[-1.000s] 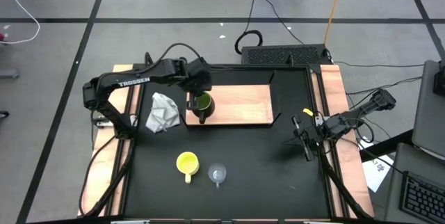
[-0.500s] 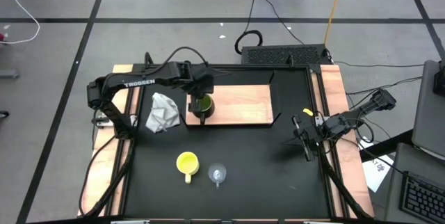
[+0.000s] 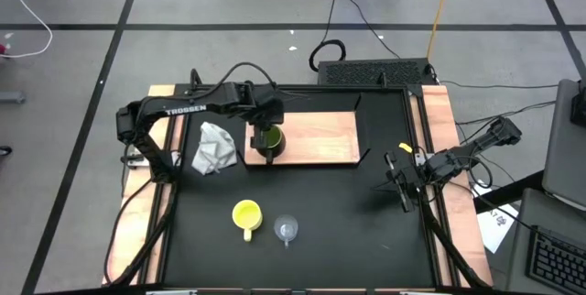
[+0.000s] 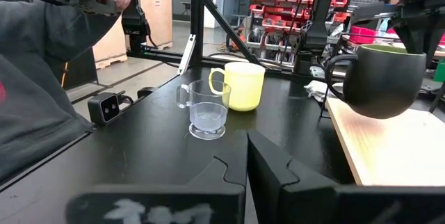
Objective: Stack small to large cups/mugs on shelf
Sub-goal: Put the black mug on the shelf
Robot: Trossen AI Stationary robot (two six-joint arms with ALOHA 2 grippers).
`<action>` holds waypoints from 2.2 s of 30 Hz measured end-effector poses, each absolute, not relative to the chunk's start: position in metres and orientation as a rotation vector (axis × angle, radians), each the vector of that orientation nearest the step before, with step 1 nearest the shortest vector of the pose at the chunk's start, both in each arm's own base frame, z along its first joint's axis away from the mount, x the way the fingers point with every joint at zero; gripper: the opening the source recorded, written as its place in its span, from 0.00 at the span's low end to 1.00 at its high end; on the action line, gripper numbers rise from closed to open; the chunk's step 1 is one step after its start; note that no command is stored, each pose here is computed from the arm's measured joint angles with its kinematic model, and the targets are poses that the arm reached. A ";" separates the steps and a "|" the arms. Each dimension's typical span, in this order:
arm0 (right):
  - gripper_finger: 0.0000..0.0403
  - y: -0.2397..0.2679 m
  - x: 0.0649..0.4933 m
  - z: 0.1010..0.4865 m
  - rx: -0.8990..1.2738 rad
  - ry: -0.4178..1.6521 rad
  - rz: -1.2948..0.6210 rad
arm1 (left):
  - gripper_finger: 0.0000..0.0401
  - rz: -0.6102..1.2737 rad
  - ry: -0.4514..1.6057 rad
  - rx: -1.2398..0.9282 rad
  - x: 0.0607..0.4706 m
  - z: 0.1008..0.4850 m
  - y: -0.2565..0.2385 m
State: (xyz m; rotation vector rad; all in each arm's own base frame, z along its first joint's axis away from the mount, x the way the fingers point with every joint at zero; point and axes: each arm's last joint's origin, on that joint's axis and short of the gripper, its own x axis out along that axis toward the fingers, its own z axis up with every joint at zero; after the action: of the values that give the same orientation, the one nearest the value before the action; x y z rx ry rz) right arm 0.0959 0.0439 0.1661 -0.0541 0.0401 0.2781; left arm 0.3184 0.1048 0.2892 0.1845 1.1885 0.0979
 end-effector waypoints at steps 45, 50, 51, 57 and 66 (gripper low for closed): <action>0.00 0.044 0.096 0.166 -0.053 0.037 0.278 | 0.12 0.130 1.226 0.174 0.316 0.270 0.105; 0.00 0.044 0.096 0.166 -0.053 0.036 0.278 | 0.19 0.136 1.217 0.172 0.317 0.271 0.106; 0.00 0.044 0.096 0.166 -0.053 0.036 0.278 | 0.20 0.139 1.217 0.170 0.316 0.271 0.107; 0.00 0.044 0.096 0.166 -0.053 0.036 0.278 | 0.22 0.173 1.209 0.137 0.314 0.271 0.115; 0.00 0.044 0.096 0.166 -0.053 0.037 0.278 | 0.22 0.200 1.176 0.127 0.314 0.274 0.122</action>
State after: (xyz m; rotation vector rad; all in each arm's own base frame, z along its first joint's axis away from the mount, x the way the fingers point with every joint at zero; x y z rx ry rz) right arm 0.0959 0.0439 0.1665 -0.0533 0.0367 0.2785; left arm 0.3140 0.1217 0.2735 0.1269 1.1757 0.1999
